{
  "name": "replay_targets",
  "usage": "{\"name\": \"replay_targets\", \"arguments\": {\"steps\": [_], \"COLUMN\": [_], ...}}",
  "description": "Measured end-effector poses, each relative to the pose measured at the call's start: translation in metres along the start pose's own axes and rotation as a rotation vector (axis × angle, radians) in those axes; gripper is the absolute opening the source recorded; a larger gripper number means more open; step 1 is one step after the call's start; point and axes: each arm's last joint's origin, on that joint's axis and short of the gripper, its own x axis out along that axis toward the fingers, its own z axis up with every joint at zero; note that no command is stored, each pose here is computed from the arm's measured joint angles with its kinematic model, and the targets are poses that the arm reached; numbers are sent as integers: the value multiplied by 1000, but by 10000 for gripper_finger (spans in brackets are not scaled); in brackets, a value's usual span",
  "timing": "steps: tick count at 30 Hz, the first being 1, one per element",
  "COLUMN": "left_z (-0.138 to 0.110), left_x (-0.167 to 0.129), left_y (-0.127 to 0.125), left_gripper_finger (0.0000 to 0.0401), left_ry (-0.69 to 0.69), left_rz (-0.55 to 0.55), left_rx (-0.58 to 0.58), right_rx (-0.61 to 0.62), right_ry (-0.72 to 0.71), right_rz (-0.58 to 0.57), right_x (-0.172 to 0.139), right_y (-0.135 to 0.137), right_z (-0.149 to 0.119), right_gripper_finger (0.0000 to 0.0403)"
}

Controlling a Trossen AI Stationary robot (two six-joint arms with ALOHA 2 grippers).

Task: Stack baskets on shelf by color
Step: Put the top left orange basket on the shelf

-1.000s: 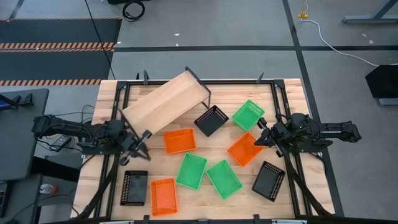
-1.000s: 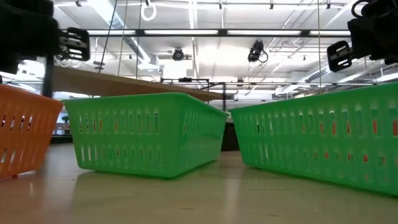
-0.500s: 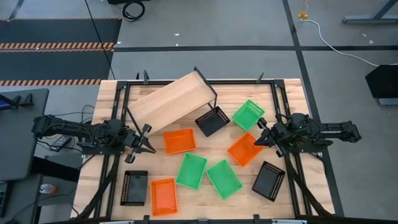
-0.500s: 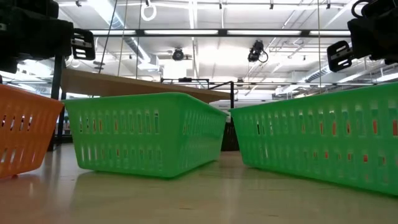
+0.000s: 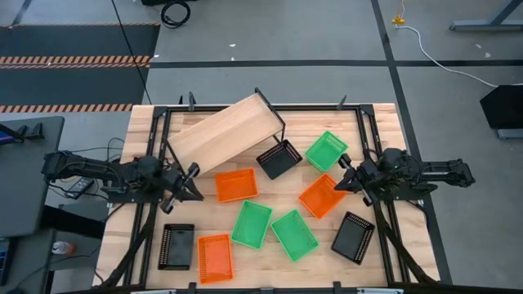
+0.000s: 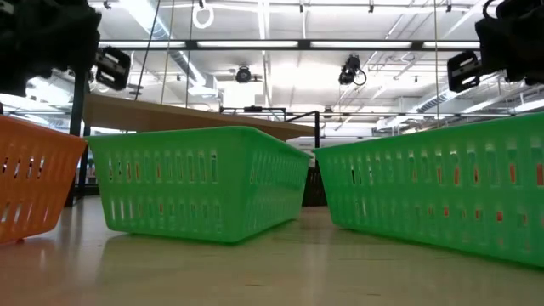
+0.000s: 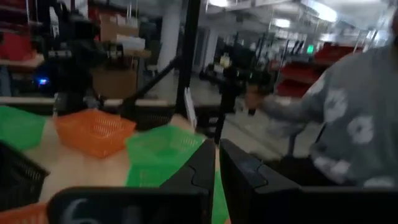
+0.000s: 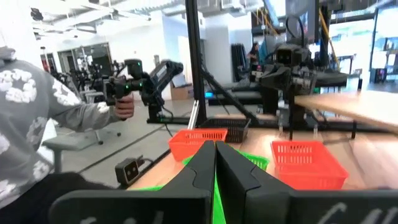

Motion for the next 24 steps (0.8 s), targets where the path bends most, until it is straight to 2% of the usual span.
{"name": "replay_targets", "arguments": {"steps": [6, 11, 13, 17, 21, 24], "left_z": [13, 37, 51, 82, 104, 105], "left_x": [-1, 5, 12, 32, 61, 86], "left_y": [-1, 1, 3, 8, 13, 15], "left_gripper_finger": [27, 35, 43, 74, 121, 155], "left_ry": [-146, -177, -90, 124, 250, 407], "left_rz": [41, 174, 258, 407, 411, 392], "left_rx": [-3, 21, 15, -26, -22, -10], "right_rx": [-44, -60, -84, -93, -93, -117], "right_ry": [-94, -127, -138, -154, -149, -166], "right_rz": [12, 16, -13, -158, -264, -364], "right_x": [0, -1, -1, -1, -2, -3], "right_y": [1, 2, 1, -3, -6, -9], "right_z": [10, 13, 14, 14, 13, 15], "right_gripper_finger": [20, 20, 20, 20, 23, 32]}}
